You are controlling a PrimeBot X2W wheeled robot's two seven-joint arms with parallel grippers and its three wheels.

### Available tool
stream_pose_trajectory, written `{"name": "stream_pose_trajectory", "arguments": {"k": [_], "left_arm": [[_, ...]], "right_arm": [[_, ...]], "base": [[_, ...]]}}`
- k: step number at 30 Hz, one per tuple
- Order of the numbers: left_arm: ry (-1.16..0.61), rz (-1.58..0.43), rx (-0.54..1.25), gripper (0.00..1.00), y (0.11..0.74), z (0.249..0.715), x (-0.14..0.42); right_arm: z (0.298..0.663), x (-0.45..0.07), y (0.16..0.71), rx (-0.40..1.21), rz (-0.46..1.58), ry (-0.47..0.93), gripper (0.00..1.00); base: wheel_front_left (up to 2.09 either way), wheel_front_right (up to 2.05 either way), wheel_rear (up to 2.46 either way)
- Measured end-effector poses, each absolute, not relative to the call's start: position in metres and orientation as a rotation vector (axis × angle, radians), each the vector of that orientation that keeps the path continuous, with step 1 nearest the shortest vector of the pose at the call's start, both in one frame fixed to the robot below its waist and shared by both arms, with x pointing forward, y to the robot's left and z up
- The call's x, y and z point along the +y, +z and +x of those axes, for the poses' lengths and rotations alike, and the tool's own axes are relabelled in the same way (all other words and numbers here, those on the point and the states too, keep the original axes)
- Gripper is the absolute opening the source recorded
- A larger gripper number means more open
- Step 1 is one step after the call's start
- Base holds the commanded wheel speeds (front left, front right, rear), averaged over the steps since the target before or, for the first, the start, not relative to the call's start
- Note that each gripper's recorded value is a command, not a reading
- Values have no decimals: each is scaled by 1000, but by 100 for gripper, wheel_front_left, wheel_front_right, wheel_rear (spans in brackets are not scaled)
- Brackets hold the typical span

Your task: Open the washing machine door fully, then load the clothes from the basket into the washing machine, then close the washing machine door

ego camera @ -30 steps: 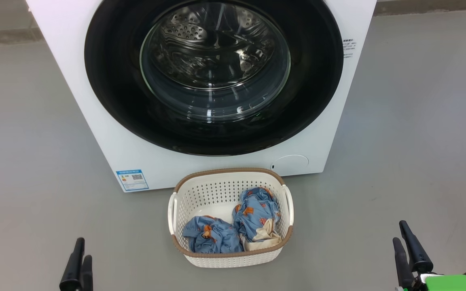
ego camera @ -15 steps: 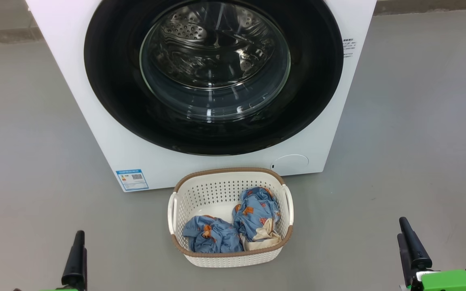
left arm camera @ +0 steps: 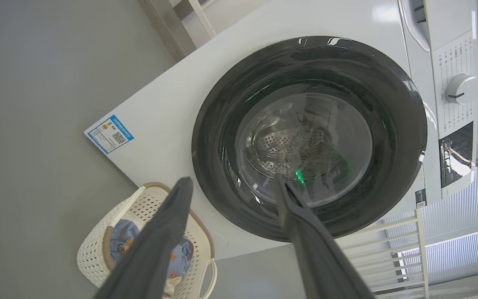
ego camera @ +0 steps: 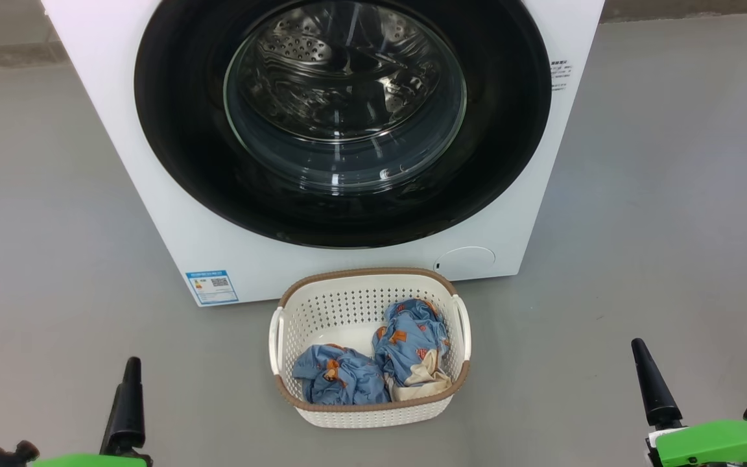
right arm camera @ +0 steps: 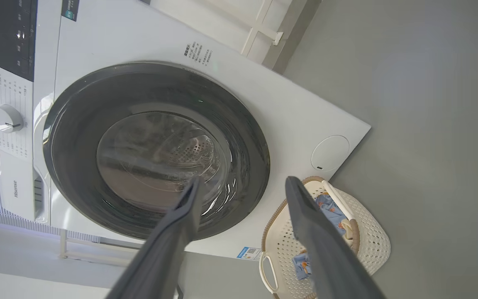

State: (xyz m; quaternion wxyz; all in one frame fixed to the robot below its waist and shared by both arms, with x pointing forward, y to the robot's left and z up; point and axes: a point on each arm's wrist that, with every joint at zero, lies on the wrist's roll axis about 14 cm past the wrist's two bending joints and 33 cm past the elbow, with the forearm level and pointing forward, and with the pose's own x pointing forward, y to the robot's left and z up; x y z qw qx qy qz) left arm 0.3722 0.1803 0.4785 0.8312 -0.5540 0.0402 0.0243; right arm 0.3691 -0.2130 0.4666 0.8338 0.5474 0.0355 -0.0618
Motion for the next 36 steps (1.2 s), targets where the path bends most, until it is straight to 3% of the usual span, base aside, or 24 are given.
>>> {"name": "stream_pose_trajectory", "arguments": {"k": [14, 36], "left_arm": [[10, -900, 71, 100, 486, 374, 174], [-43, -626, 44, 100, 491, 374, 165]], "right_arm": [[371, -211, 472, 74, 875, -95, 100], [376, -207, 481, 48, 565, -52, 100]], "base": [[0, 0, 0], [0, 0, 0]]}}
